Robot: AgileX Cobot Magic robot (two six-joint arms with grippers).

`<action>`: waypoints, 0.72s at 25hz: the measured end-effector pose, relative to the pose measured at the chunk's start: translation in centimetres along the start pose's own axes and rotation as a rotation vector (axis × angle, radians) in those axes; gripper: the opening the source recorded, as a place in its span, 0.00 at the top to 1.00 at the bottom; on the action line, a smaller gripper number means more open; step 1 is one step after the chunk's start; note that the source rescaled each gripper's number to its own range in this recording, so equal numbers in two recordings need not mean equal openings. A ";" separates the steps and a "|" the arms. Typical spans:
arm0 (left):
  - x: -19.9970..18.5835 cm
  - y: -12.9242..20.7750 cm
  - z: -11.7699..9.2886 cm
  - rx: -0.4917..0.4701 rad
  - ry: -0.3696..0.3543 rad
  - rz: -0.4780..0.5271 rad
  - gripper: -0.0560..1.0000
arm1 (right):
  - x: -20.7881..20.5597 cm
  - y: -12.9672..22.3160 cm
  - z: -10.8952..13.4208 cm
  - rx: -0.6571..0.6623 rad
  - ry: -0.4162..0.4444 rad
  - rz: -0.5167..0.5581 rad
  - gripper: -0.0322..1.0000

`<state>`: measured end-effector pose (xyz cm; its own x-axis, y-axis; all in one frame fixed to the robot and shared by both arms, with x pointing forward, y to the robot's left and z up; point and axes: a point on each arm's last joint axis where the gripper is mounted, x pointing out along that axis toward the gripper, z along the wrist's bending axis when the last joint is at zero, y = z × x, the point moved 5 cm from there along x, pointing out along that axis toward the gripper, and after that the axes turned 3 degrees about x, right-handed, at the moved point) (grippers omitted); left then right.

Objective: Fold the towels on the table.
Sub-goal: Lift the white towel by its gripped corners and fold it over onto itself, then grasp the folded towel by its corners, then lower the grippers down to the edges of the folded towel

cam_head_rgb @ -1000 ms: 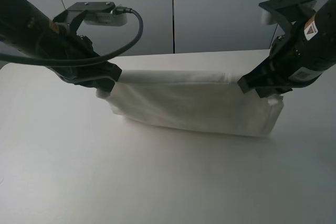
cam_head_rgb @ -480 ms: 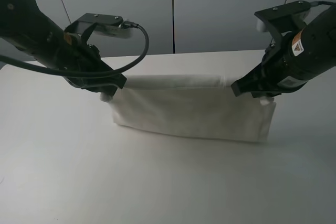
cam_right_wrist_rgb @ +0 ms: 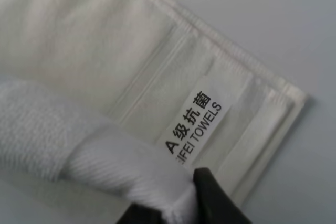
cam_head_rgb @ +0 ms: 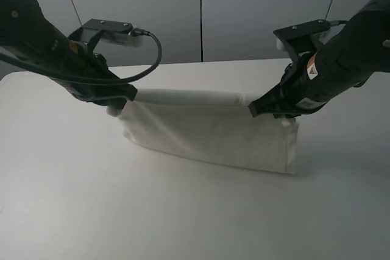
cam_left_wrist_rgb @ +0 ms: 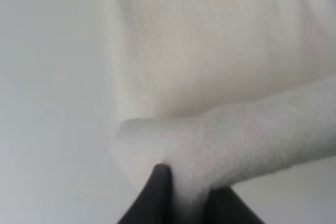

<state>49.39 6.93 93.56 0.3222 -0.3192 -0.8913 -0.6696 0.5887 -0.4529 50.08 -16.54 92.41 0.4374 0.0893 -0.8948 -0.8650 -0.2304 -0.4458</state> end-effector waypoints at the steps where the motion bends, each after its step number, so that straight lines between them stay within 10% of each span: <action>1: 0.4 0.1 0.0 0.000 -0.002 0.008 0.78 | 0.0 -0.1 -0.1 0.003 0.010 -0.008 0.84; 7: 1.9 0.2 0.8 0.011 -0.034 0.017 0.06 | 0.0 -0.2 -0.7 0.069 0.048 -0.019 0.06; 18: 1.9 -0.3 1.3 0.033 -0.063 -0.022 0.02 | 0.0 -0.2 -0.8 0.090 0.055 -0.022 0.00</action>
<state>51.08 7.06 91.98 0.3786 -0.2852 -0.8805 -0.6396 0.6070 -0.4716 50.47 -17.27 92.51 0.4675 0.0394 -0.8831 -0.8723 -0.1410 -0.4681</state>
